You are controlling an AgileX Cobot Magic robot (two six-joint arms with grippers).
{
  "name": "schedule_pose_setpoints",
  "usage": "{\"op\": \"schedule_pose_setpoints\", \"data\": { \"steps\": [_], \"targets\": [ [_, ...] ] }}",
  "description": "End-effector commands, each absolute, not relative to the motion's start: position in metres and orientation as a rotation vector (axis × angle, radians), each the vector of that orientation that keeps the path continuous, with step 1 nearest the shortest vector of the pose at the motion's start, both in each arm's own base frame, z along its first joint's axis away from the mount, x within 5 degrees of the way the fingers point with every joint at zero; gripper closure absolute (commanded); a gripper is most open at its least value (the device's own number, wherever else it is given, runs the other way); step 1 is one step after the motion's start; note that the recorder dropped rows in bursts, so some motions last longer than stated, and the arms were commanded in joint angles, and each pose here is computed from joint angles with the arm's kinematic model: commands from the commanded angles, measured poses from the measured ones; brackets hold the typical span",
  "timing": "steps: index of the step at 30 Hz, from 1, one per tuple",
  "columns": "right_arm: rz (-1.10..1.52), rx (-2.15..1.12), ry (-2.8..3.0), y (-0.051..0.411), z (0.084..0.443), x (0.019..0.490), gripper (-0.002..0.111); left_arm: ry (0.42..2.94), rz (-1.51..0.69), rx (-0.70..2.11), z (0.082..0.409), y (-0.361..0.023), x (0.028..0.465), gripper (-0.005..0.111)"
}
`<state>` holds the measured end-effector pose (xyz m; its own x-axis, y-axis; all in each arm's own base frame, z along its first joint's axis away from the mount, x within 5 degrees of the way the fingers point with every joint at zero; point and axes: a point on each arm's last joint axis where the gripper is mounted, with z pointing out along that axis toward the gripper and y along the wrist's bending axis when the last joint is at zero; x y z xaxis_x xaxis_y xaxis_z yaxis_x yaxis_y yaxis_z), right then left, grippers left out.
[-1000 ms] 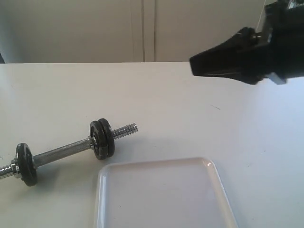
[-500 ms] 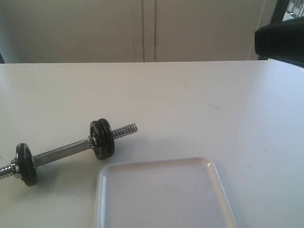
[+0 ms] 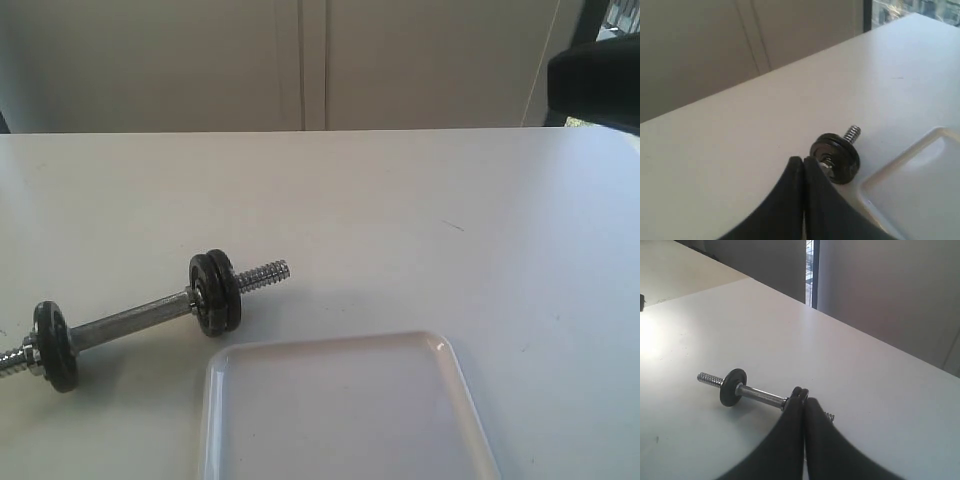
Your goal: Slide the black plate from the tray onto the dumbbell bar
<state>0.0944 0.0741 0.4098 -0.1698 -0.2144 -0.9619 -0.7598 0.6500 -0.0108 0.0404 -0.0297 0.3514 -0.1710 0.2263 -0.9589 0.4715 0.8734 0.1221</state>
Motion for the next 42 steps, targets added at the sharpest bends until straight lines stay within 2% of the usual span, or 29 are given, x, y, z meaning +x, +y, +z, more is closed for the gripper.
{"op": "schedule_pose_setpoints", "data": {
  "steps": [1,9,27,32,42],
  "targets": [
    [0.584,-0.781,1.714,0.073,0.409,0.094,0.108,1.654,-0.184,0.45,0.354,-0.022,0.013,0.107],
    [0.584,-0.781,1.714,0.073,0.409,0.094,0.108,1.473,-0.156,0.423,0.353,-0.015,-0.028,0.107],
    [0.584,-0.781,1.714,0.073,0.409,0.094,0.108,1.482,-0.156,0.42,0.349,-0.015,-0.025,0.107],
    [0.584,-0.781,1.714,0.073,0.409,0.094,0.108,1.53,-0.156,0.391,0.32,-0.017,-0.001,0.107],
    [0.584,-0.781,1.714,0.073,0.409,0.094,0.108,1.755,-0.167,0.296,0.212,-0.018,0.046,0.107]
  ]
}}
